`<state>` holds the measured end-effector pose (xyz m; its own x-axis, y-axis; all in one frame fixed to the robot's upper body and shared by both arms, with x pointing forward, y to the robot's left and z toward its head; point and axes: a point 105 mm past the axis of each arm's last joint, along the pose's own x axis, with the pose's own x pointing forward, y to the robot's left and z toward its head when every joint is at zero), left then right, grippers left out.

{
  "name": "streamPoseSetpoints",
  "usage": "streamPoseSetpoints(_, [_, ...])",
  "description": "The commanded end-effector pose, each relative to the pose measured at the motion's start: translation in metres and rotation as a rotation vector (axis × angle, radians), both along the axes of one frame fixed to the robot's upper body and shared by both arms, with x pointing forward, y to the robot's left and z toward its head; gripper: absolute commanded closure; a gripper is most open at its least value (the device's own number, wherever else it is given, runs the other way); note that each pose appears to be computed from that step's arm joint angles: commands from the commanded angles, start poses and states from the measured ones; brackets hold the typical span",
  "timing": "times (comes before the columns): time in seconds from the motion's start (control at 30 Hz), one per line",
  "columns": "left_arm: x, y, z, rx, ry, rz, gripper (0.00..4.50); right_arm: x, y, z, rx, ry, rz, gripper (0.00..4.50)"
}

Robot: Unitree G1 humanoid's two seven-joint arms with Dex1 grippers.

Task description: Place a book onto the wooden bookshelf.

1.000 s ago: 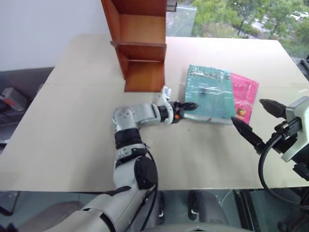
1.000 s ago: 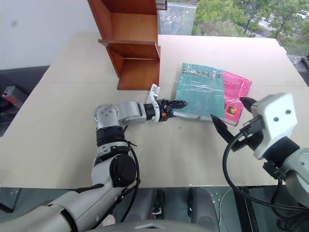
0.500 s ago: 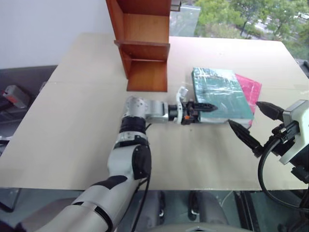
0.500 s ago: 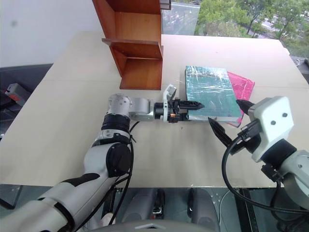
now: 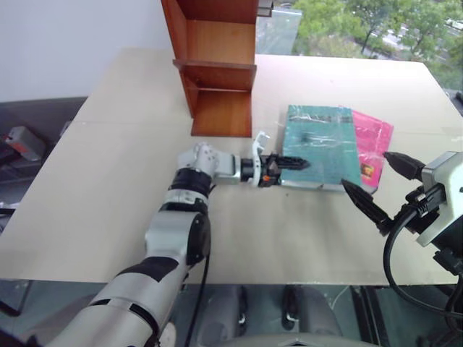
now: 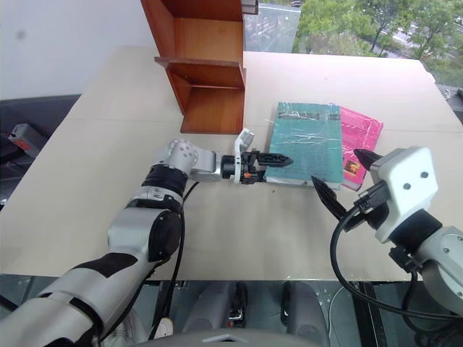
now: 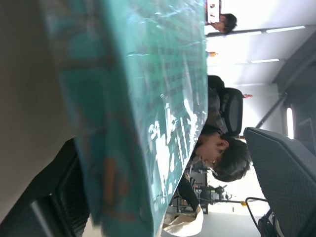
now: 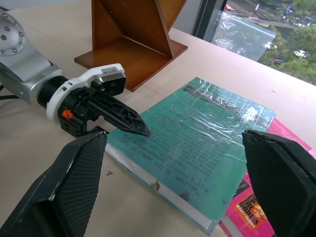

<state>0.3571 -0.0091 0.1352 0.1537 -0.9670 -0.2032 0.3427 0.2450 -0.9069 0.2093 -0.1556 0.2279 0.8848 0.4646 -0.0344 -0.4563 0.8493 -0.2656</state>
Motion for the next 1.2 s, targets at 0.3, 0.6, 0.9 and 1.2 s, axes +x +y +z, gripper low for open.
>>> streamPoseSetpoints(0.3, [-0.008,-0.010,0.037,-0.082,0.002,-0.085,0.05,-0.002,0.005,0.008,0.009,-0.053,0.012,0.00])
streamPoseSetpoints(0.6, [-0.001,0.005,0.021,-0.011,-0.038,-0.039,0.05,-0.001,0.009,0.006,0.013,-0.052,0.025,0.00])
streamPoseSetpoints(0.9, [-0.011,-0.033,0.035,-0.101,-0.007,-0.094,0.05,0.000,0.010,0.008,0.011,-0.062,0.028,0.00])
streamPoseSetpoints(1.2, [-0.019,-0.031,0.037,-0.076,0.020,-0.141,0.05,0.002,0.013,0.004,0.011,-0.057,0.030,0.00])
